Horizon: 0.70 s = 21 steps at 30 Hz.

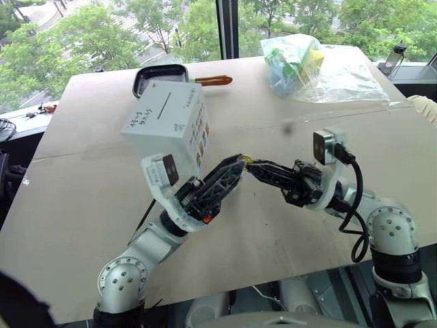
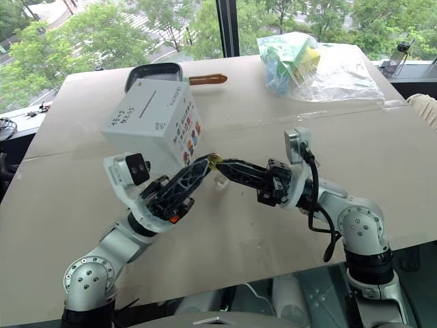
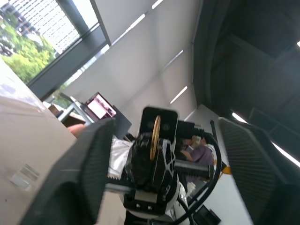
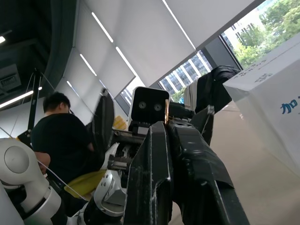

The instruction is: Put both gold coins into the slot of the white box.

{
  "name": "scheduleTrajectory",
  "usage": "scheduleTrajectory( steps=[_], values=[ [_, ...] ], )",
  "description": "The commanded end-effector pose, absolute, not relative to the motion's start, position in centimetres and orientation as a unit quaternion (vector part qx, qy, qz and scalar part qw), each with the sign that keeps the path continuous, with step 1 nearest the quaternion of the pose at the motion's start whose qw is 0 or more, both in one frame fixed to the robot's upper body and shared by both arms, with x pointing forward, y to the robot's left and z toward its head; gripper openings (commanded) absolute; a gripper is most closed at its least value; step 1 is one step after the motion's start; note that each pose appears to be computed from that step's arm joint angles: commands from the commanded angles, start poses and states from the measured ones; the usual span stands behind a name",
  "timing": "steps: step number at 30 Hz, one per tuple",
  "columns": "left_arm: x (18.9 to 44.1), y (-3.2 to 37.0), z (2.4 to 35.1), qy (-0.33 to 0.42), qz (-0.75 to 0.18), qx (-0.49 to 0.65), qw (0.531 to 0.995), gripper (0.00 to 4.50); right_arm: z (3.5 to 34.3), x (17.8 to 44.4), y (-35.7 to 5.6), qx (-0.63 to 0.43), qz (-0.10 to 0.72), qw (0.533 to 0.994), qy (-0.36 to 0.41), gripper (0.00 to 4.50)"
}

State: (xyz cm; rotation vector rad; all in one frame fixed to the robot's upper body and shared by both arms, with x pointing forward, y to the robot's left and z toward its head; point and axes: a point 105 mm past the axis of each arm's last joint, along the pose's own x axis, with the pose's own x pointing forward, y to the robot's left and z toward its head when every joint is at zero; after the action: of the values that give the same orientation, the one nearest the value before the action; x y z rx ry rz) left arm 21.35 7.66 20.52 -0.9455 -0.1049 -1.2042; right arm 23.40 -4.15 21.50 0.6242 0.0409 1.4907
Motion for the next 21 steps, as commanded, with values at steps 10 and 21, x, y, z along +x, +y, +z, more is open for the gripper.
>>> scheduleTrajectory(
  steps=[10, 21],
  values=[
    [20.77, 7.76, 21.58, -0.073, -0.560, -0.422, 0.709, 0.13, 22.82, 22.02, -3.61, 0.263, 0.695, 0.669, -0.004, 0.00],
    [20.62, 7.71, 21.43, -0.054, -0.564, -0.431, 0.702, 2.24, 22.59, 22.29, -3.57, 0.257, 0.692, 0.675, -0.004, 0.00]
  ],
)
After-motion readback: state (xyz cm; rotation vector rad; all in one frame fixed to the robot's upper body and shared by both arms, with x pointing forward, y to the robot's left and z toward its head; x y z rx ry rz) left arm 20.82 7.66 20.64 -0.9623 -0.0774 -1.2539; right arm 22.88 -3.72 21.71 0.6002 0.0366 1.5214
